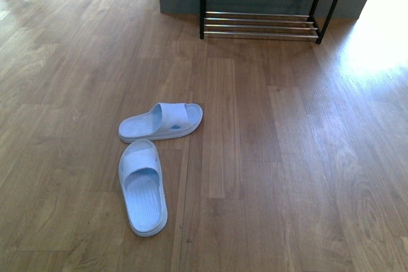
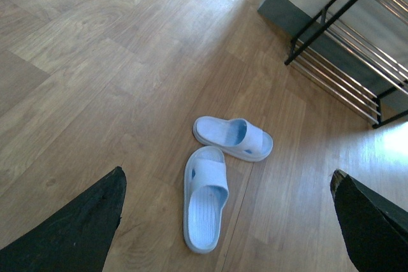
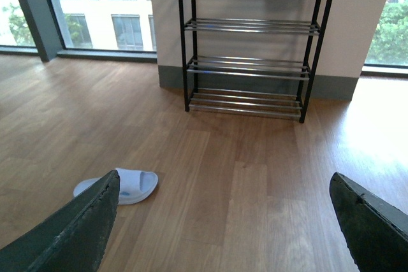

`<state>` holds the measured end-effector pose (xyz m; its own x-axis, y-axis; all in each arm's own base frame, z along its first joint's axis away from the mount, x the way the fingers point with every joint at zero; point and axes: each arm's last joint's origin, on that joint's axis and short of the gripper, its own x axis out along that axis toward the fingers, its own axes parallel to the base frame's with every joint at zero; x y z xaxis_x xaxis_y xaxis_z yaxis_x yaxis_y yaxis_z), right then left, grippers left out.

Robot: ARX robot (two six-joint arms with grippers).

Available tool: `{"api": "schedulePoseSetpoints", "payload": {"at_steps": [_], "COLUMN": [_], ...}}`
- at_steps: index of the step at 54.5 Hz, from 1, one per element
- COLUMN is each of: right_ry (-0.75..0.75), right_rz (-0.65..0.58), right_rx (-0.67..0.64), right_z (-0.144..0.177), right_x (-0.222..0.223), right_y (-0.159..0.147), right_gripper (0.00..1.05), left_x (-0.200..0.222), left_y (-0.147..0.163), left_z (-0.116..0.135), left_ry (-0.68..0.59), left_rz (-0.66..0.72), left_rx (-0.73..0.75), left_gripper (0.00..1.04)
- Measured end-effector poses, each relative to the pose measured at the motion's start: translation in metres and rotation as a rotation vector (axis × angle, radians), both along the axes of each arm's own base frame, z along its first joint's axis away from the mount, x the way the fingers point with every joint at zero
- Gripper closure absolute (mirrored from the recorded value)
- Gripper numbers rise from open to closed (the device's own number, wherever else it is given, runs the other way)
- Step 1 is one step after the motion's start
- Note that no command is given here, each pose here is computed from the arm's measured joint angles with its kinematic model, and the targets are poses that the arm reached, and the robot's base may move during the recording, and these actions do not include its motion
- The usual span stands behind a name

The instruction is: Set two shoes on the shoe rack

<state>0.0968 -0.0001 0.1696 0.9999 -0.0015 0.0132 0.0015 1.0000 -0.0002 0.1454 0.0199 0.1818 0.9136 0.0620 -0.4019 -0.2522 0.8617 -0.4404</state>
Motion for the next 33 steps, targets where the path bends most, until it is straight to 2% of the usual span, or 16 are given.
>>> {"api": "schedulePoseSetpoints", "payload": {"at_steps": [7, 13, 24, 33], "right_ry": [0.0, 0.0, 0.0, 0.0], "right_rz": [0.0, 0.0, 0.0, 0.0], "right_rx": [0.0, 0.0, 0.0, 0.0], "right_z": [0.0, 0.0, 0.0, 0.0], "right_x": [0.0, 0.0, 0.0, 0.0], "right_y": [0.0, 0.0, 0.0, 0.0], "right_gripper": [0.09, 0.09, 0.09, 0.09], "left_x": [0.041, 0.076, 0.144, 0.191], "left_y": [-0.006, -0.019, -0.046, -0.065], "left_z": [-0.002, -0.02, -0.093, -0.154], "left_ry": [0.074, 0.216, 0.514, 0.632], "left_rz": [0.017, -0.021, -0.08, -0.114], "left_rx": [0.021, 0.045, 0.177, 0.354], "left_gripper": [0.09, 0.09, 0.09, 0.09]}}
